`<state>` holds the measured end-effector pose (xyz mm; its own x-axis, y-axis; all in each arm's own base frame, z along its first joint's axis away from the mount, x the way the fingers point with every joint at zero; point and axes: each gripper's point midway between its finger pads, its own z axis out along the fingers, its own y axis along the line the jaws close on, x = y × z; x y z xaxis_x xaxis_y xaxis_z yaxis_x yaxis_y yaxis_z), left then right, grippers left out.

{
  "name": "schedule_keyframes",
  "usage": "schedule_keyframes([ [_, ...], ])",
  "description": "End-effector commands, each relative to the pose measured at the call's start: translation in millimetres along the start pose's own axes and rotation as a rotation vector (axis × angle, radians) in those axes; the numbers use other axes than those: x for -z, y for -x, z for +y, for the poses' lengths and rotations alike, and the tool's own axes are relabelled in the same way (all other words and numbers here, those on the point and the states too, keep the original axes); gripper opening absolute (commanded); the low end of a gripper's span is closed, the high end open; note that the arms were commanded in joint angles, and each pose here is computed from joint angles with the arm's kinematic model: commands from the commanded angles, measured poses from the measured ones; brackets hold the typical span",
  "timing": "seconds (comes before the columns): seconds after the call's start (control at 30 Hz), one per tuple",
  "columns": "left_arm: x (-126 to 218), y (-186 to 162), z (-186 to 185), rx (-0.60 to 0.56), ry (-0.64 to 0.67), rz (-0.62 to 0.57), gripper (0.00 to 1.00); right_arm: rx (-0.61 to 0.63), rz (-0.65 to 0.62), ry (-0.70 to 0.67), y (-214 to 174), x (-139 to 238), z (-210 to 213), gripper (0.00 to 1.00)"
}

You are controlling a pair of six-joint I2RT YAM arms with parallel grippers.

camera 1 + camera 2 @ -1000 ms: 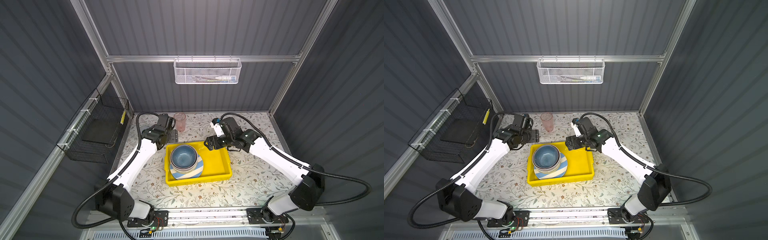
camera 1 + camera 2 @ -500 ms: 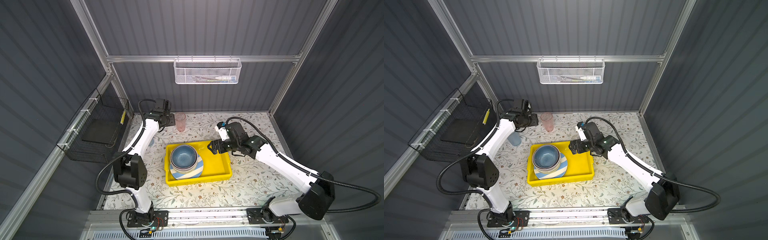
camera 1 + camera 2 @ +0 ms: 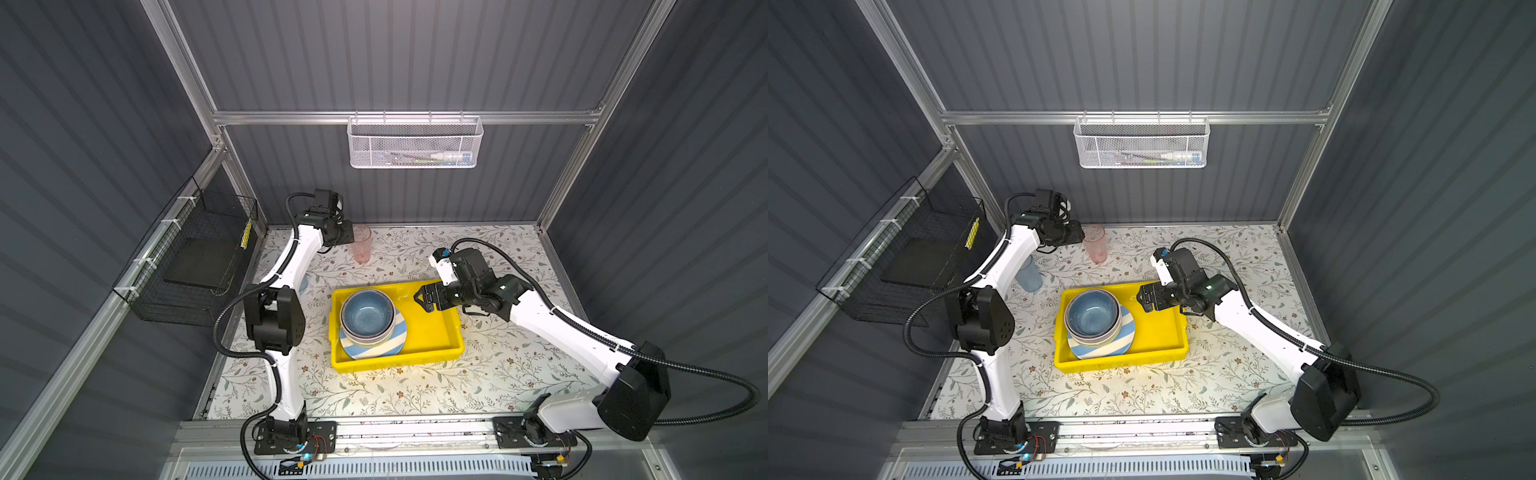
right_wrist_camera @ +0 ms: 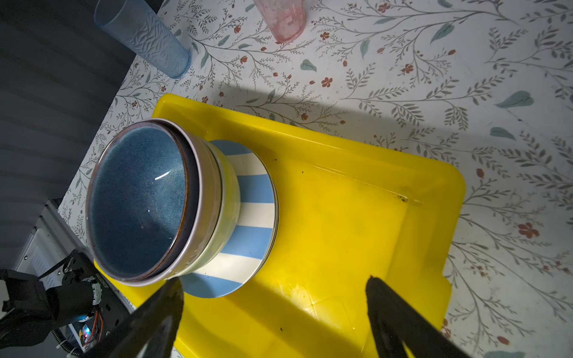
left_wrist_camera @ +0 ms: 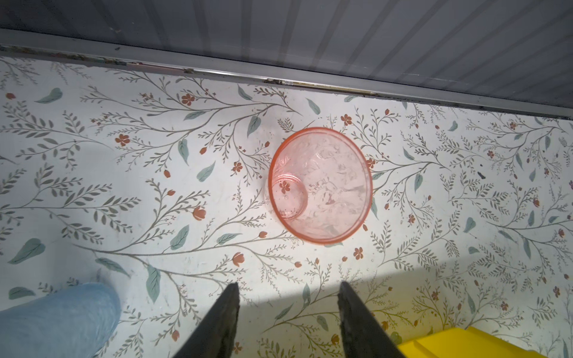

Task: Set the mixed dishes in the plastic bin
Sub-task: 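Move the left gripper to the pink cup while the right gripper withdraws, then close the left gripper on the pink cup and lift it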

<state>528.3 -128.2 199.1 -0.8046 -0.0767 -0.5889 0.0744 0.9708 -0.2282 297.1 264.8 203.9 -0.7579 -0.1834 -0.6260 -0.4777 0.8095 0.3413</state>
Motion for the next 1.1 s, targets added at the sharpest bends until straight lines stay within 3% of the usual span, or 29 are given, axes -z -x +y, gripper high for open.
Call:
schedule_keyframes([
  [0.0,-11.0,-4.8,-0.1,0.004,-0.02,0.042,0.52,0.004,-0.027,0.029,3.5,10.5,6.1,0.92],
  [0.37,-32.7,-4.7,7.6,0.024,0.011,0.059,0.51,0.013,-0.023,0.021,-5.4,15.2,3.0,0.92],
  [0.67,-23.5,-0.3,1.8,0.028,-0.017,0.038,0.5,0.023,-0.025,0.013,-10.1,22.4,1.2,0.93],
  [0.83,-34.4,-0.8,7.6,0.046,0.0,0.05,0.53,0.022,-0.021,0.011,-13.8,22.5,0.0,0.93],
  [1.07,-46.5,0.0,-1.0,0.066,-0.062,0.048,0.54,0.023,-0.025,0.009,-12.0,22.5,-0.4,0.93],
])
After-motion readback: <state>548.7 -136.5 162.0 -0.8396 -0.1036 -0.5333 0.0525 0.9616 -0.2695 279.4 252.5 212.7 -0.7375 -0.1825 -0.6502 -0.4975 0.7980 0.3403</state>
